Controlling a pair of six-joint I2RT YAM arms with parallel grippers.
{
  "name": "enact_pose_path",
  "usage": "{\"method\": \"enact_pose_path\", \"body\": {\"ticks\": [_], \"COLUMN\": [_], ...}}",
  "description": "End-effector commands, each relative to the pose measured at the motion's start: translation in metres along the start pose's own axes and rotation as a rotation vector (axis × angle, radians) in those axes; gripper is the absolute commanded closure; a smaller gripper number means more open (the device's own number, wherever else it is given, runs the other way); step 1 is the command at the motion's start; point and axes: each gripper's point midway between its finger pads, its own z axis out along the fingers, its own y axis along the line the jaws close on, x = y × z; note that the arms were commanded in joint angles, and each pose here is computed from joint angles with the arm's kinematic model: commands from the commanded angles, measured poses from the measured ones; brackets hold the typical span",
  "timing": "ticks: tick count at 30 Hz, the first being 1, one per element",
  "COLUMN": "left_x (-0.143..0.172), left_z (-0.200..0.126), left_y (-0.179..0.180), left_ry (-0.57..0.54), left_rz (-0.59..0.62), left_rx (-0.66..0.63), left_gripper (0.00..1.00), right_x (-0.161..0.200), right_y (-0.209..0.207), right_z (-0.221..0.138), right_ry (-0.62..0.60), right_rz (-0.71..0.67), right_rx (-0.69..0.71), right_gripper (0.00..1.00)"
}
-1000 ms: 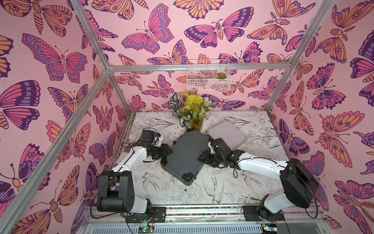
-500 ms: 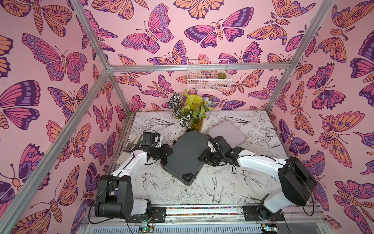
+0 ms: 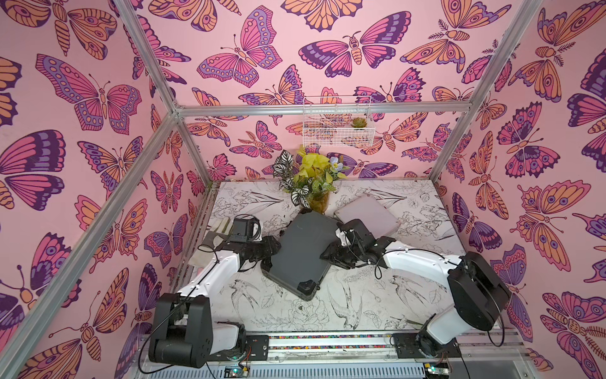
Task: Open the poker set cases
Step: Adjust the poker set case at the center of the board.
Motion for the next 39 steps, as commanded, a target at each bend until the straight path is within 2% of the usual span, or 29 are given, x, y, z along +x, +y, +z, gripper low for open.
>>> {"method": "enact_pose_path", "body": {"ticks": [1,15,23,39], "left_x": [0.127,0.147,0.156,0.194], "left_z": [0.001,0.004,0.007,0.008], "left_y": [-0.014,-0.014,-0.021,-0.036], "left_ry": [0.488,0.513,0.514,0.623], "left_rz": [-0.228,-0.255,-0.273,-0.274], "left_rx": [0.078,0.066,0.104,0.127], "left_gripper": [0.42,0.42,0.41,0.41], "right_x": [-0.009,-0.010,-0.015,-0.012], "right_y": [0.021,0.021,0.034,0.046], "right_z": [0.022,0.029,0.039,0.053], "right_ry": [-0.024,0.000,0.015,0.067], "right_rz": [-0.106,-0.161,-0.164,-0.134], "right_rx": [-0.075,-0.059,-0.102,-0.173], "right_gripper": [0.45,0.46,0.45,0.41]}}
